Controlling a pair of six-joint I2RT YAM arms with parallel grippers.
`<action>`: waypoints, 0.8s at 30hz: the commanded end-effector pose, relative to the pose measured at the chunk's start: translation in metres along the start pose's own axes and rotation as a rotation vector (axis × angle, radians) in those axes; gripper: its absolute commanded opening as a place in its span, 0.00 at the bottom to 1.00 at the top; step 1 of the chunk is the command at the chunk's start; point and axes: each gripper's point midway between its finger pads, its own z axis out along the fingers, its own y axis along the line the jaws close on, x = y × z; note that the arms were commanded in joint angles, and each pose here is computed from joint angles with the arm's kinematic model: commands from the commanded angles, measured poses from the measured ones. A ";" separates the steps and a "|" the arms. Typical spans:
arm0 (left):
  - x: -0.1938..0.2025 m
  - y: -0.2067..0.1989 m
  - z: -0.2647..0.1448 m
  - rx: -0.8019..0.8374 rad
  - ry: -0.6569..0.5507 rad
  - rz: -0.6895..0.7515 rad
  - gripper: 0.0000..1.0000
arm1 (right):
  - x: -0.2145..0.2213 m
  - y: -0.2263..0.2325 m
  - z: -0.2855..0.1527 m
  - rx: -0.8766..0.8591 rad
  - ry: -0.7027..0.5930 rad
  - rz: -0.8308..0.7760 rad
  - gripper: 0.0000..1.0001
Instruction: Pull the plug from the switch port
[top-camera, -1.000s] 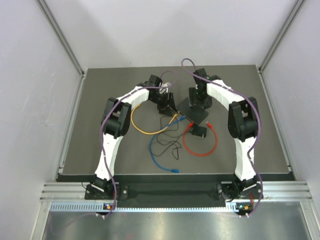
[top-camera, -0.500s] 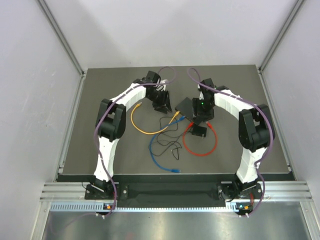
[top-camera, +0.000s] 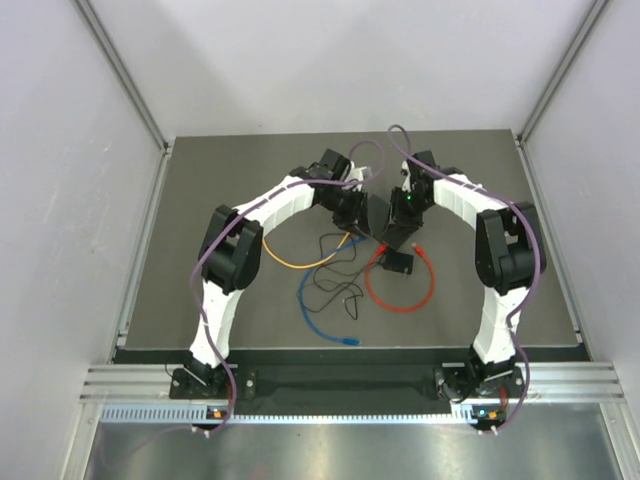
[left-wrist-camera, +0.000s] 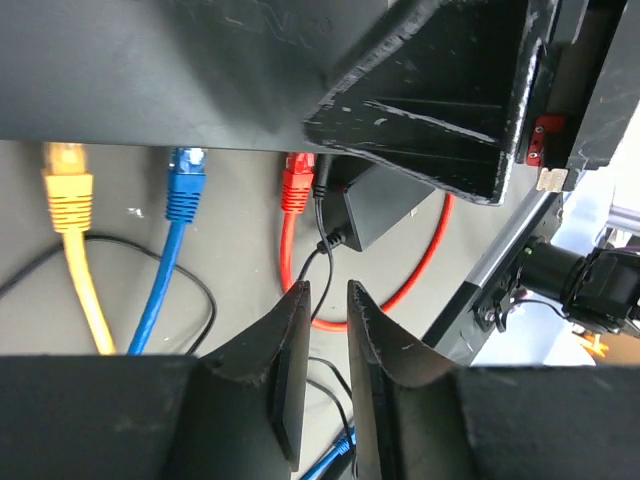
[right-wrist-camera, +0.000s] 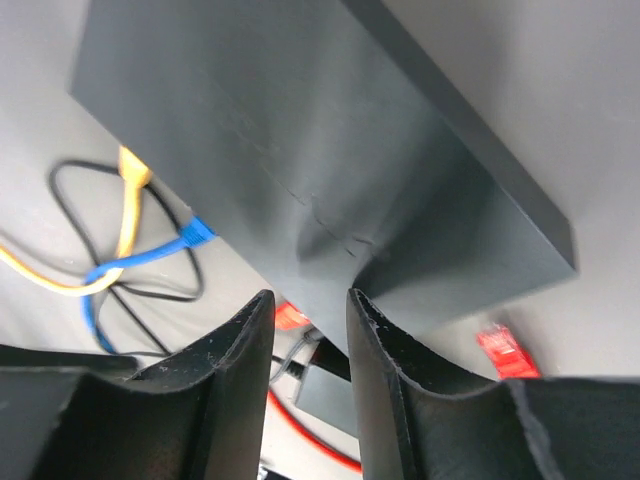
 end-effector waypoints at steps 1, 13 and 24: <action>0.000 -0.001 0.003 0.025 0.002 0.009 0.26 | -0.010 0.010 0.006 -0.045 -0.010 0.023 0.36; -0.012 0.006 -0.006 -0.069 -0.044 0.026 0.27 | -0.029 -0.021 -0.018 0.065 -0.078 0.053 0.41; -0.018 0.021 -0.020 -0.141 -0.077 0.011 0.29 | 0.004 -0.044 -0.024 0.058 -0.051 0.062 0.51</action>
